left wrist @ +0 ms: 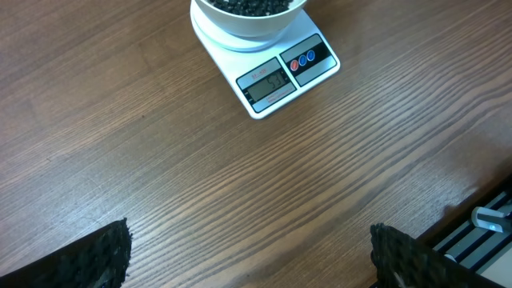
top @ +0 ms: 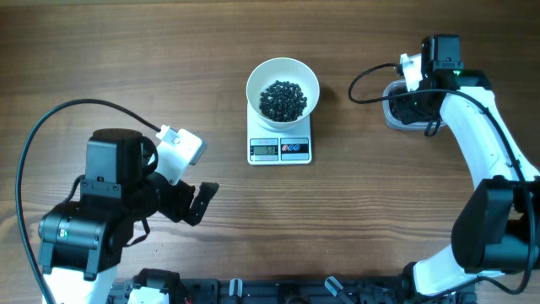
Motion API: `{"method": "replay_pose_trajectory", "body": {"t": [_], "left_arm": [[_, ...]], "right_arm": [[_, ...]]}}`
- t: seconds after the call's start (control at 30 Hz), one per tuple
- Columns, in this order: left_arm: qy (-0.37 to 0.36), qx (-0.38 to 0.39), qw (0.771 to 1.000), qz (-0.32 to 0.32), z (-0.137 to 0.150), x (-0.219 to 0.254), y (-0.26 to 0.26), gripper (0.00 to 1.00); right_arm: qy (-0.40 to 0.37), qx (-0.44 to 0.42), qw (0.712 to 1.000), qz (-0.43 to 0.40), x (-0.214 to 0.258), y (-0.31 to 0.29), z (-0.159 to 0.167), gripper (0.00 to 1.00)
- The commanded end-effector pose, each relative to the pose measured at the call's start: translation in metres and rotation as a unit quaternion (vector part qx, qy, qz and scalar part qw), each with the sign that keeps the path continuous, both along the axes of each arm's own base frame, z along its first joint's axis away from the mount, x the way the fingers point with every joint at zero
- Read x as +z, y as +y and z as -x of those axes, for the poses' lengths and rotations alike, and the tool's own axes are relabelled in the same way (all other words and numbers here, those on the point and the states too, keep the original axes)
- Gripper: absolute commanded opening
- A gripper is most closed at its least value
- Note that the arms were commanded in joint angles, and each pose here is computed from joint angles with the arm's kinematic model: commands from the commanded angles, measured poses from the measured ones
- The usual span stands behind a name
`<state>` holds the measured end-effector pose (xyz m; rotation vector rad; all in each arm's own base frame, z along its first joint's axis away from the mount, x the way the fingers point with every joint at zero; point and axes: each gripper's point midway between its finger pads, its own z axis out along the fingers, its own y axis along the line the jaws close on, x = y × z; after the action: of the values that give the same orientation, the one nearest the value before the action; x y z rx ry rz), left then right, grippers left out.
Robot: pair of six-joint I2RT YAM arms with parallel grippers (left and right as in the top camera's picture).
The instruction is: Scoop item into bowl and weigh 150g on scale
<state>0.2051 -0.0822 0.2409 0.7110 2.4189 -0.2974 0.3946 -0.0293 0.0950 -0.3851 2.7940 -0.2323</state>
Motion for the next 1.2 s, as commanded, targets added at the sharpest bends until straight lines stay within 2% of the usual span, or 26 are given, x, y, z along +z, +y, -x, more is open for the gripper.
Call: {"method": "replay_pose_trajectory", "body": {"t": [0.0, 0.17, 0.37, 0.7, 0.9, 1.07, 1.17], "left_arm": [[-0.014, -0.003, 1.000, -0.006, -0.002, 0.006, 0.002, 1.00], [-0.014, -0.003, 1.000, -0.006, -0.002, 0.006, 0.002, 1.00], [-0.014, -0.003, 1.000, -0.006, -0.002, 0.006, 0.002, 1.00], [-0.014, -0.003, 1.000, -0.006, -0.002, 0.006, 0.002, 1.00], [-0.014, -0.003, 1.000, -0.006, -0.002, 0.006, 0.002, 1.00], [-0.014, -0.003, 1.000, -0.006, -0.002, 0.006, 0.002, 1.00], [-0.014, -0.003, 1.000, -0.006, -0.002, 0.006, 0.002, 1.00]], "right_arm": [[-0.007, 0.035, 0.995, -0.092, -0.003, 0.038, -0.009, 0.04], [-0.001, 0.030, 0.991, -0.131, -0.001, 0.042, -0.004, 0.04], [0.006, 0.004, 0.975, -0.223, 0.004, 0.038, 0.003, 0.04], [0.036, -0.071, 0.964, -0.254, -0.001, 0.003, 0.024, 0.04], [0.045, -0.114, 0.942, -0.313, -0.002, -0.001, 0.028, 0.04], [0.082, -0.176, 0.922, -0.336, -0.022, -0.010, 0.034, 0.04], [0.088, -0.175, 0.916, -0.350, -0.025, -0.005, 0.034, 0.04]]}}
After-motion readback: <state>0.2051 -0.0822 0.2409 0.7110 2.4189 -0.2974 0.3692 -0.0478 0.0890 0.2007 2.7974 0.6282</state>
